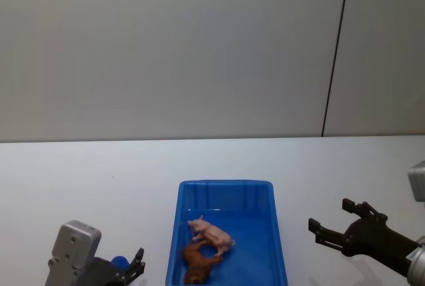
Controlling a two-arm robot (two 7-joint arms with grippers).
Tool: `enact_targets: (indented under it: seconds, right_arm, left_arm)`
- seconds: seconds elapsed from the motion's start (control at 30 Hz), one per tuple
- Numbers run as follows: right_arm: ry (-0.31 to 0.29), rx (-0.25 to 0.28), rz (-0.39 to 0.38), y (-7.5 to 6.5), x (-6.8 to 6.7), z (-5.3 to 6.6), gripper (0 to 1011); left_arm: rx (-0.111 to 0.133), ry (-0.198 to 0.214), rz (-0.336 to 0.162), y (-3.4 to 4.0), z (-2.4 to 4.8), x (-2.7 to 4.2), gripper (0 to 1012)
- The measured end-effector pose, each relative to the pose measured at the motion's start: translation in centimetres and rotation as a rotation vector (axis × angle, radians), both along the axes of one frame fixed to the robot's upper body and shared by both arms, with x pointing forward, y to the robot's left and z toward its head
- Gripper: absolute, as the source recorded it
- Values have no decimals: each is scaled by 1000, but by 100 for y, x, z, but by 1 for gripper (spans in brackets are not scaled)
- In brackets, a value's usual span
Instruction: Pick up the two dolls from the table and place them into the box.
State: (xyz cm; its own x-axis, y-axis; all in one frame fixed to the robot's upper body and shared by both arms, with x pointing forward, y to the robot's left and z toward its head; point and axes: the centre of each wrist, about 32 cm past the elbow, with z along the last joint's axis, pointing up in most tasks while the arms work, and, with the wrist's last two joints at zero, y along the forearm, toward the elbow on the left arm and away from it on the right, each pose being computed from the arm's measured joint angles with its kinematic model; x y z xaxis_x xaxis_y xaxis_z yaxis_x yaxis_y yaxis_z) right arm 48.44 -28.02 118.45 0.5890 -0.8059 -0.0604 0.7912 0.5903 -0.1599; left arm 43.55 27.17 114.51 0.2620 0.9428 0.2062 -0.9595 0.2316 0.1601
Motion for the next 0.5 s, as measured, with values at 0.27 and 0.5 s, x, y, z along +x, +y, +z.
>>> enact_targets:
  seconds: [0.27, 0.5]
  right_arm:
    - [0, 0, 0, 0, 0, 0, 1001]
    - [0, 0, 0, 0, 0, -1, 1001]
  left_arm:
    - [-15, 32, -12, 55, -142, 10, 1003]
    - [-28, 53, -21, 104, -258, 33, 1003]
